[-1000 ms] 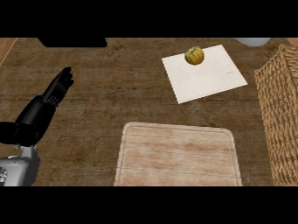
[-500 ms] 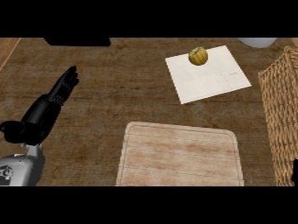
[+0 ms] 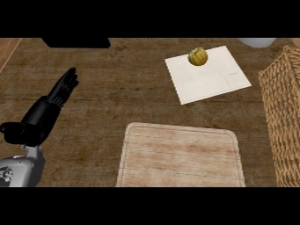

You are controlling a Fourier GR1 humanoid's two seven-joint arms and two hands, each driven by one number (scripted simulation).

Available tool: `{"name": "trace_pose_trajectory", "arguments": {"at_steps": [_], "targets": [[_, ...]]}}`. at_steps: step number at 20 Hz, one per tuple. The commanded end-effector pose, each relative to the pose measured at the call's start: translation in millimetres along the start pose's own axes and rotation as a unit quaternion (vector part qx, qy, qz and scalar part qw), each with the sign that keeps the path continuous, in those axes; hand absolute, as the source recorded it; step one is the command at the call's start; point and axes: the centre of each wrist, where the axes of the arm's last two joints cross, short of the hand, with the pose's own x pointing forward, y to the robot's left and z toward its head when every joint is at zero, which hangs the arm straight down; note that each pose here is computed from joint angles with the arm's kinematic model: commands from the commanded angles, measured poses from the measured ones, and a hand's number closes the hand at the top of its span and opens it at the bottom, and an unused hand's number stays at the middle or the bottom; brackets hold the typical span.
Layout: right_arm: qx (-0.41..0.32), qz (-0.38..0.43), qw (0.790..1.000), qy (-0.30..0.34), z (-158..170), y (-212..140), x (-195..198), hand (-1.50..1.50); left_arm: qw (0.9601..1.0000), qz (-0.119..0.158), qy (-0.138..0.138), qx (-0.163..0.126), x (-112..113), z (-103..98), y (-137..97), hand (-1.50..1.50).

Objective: Pick the sweet potato from the cutting board and place it in the basket

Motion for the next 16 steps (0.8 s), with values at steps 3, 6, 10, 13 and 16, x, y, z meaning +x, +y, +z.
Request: {"name": "trace_pose_trajectory", "arguments": {"at_steps": [3, 6, 10, 13, 16], "targets": [[-0.009, -0.031, 0.999, -0.01, -46, -25, -66, 1.5, 1.0, -0.004, 0.005, 0.006, 1, 7, 6, 0.0], [-0.021, -0.017, 0.999, -0.027, -66, -49, -94, 1.5, 1.0, 0.0, 0.007, 0.006, 1, -1, 15, 0.0], [-0.073, -0.027, 0.997, -0.024, -90, -48, -114, 1.5, 1.0, -0.003, -0.001, 0.005, -12, 7, 10, 0.0], [-0.073, -0.086, 0.994, -0.002, -101, -33, -130, -1.5, 1.0, -0.004, 0.002, 0.008, -10, -11, -9, 0.0], [-0.06, -0.055, 0.996, -0.021, -106, -44, -146, -1.5, 1.0, -0.003, 0.003, 0.007, 0, 2, 4, 0.0]]}}
